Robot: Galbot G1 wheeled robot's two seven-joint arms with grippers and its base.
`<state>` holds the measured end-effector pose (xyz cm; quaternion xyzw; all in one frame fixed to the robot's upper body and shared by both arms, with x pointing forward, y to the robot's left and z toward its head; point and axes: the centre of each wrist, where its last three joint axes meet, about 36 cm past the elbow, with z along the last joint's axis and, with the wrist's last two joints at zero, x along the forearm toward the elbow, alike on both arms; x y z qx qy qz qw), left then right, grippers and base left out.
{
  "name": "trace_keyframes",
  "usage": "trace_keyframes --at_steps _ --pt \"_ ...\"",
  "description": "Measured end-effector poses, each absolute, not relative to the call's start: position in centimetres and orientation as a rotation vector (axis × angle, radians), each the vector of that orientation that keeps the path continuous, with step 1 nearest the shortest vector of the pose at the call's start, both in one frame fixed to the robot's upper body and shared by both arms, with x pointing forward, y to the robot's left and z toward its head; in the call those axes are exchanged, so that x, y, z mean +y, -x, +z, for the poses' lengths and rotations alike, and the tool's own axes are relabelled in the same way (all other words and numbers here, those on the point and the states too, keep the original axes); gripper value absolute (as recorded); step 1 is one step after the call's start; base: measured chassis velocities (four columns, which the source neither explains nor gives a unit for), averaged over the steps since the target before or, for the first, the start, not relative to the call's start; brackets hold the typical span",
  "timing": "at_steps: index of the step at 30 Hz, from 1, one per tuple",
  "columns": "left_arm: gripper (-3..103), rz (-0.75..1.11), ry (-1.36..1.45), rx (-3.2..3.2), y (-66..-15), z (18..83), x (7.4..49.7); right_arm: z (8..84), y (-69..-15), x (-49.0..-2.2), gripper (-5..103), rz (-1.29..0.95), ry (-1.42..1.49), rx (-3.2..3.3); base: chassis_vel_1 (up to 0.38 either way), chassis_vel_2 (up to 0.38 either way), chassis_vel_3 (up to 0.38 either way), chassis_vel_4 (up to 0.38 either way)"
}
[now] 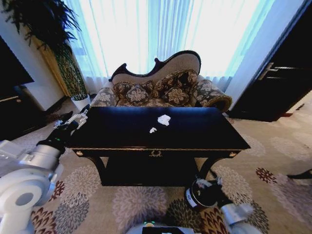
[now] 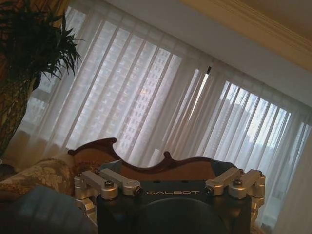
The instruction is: Move to the front of the table and place the trash on the table into the trash bin.
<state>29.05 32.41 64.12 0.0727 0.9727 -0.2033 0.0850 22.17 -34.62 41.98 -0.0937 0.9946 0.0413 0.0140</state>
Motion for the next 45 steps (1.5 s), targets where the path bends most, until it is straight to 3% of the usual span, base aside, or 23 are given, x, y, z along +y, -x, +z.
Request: trace_keyframes --at_steps 14,20,24,29,39,45 --pt "100 -0.595 -0.222 2.946 -29.0 63.6 32.1 52.5 -24.6 -30.3 100 0.183 0.358 2.857 0.0 0.0 0.0 0.0" --pt "100 -0.54 -0.247 3.016 -29.2 63.4 32.1 55.2 -27.2 -30.5 100 0.176 0.334 2.875 0.0 0.0 0.0 0.0" --pt "100 -0.487 -0.28 3.06 -29.4 63.8 32.0 55.3 -28.5 -31.1 100 0.151 0.315 2.901 0.0 0.0 0.0 0.0" --pt "100 -0.271 -0.266 3.215 -30.2 64.8 31.8 55.1 -31.4 -32.0 100 0.096 0.279 2.943 0.0 0.0 0.0 0.0" --pt "100 -0.197 -0.285 3.25 -29.8 64.7 31.6 54.5 -35.1 -31.2 100 0.062 0.372 2.976 0.0 0.0 0.0 0.0" --pt "100 -0.184 -0.129 3.258 -28.4 65.0 33.7 53.7 -39.8 -28.0 100 -0.002 0.554 2.943 0.0 0.0 0.0 0.0"
